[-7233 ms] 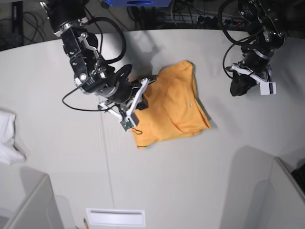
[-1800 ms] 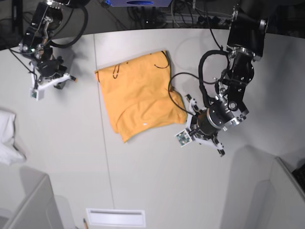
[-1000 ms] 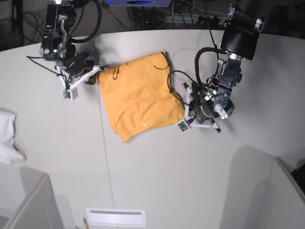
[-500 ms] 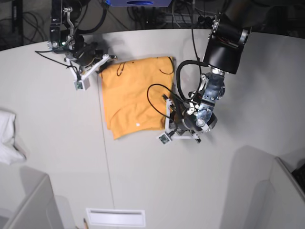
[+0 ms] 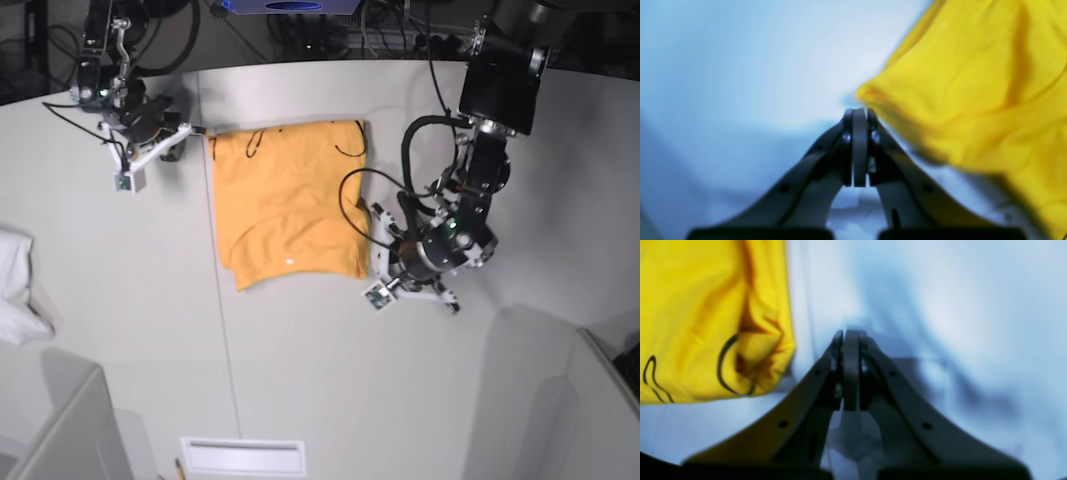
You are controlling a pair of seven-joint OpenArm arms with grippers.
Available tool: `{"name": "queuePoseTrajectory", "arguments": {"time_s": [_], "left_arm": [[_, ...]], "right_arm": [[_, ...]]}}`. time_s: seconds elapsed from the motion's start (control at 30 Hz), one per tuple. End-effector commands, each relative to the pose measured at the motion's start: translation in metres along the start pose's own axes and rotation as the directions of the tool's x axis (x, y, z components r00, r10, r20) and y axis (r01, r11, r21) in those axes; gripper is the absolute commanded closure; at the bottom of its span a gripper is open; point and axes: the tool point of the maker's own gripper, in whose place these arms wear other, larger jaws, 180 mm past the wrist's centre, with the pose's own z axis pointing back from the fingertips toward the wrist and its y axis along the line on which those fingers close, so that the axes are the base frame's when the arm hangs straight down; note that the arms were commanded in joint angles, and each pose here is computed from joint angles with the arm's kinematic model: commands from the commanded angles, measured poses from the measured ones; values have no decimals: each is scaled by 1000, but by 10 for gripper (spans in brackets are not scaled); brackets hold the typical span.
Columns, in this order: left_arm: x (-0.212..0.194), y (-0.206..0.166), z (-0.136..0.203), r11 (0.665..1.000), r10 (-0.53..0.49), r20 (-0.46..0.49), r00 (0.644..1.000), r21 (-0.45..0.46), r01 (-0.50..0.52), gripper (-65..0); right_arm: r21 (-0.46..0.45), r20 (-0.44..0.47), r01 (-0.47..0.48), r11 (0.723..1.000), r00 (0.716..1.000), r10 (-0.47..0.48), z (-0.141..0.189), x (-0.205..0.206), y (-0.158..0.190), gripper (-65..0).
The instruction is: Fold the T-shirt properly
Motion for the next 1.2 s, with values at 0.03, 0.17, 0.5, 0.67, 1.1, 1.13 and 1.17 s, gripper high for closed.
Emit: {"name": "queuePoseTrajectory", "arguments": {"time_s": [0.03,0.17,0.5,0.67,1.1,1.13,1.17], "left_arm": [[5,18,25,996,36,67,997,74,-41,0],[-22,13,65,986,84,103,991,132,-98,0],[-81,-76,123,988,149,358,921,-20,-153,0],[-81,-128,169,955,295,561,773,-164,-245,0],[-173,-204,199,840,542,366,756,-269,-472,0],[-184,-211,201,828,559,329,761,-270,-491,0],[-192,-226,202,806,588,289,755,-283,-519,0]], "right_arm": [[6,106,-23,1000,994,23,18,24,4,0],[-12,235,-92,996,968,93,44,45,6,0],[-38,387,-74,997,918,83,70,27,-6,0],[-45,468,-56,997,881,71,88,16,-8,0],[-120,136,90,989,988,-73,132,-135,-15,0],[-126,82,96,987,993,-86,133,-148,-15,0],[-133,15,106,985,994,-105,132,-166,-15,0]]}}
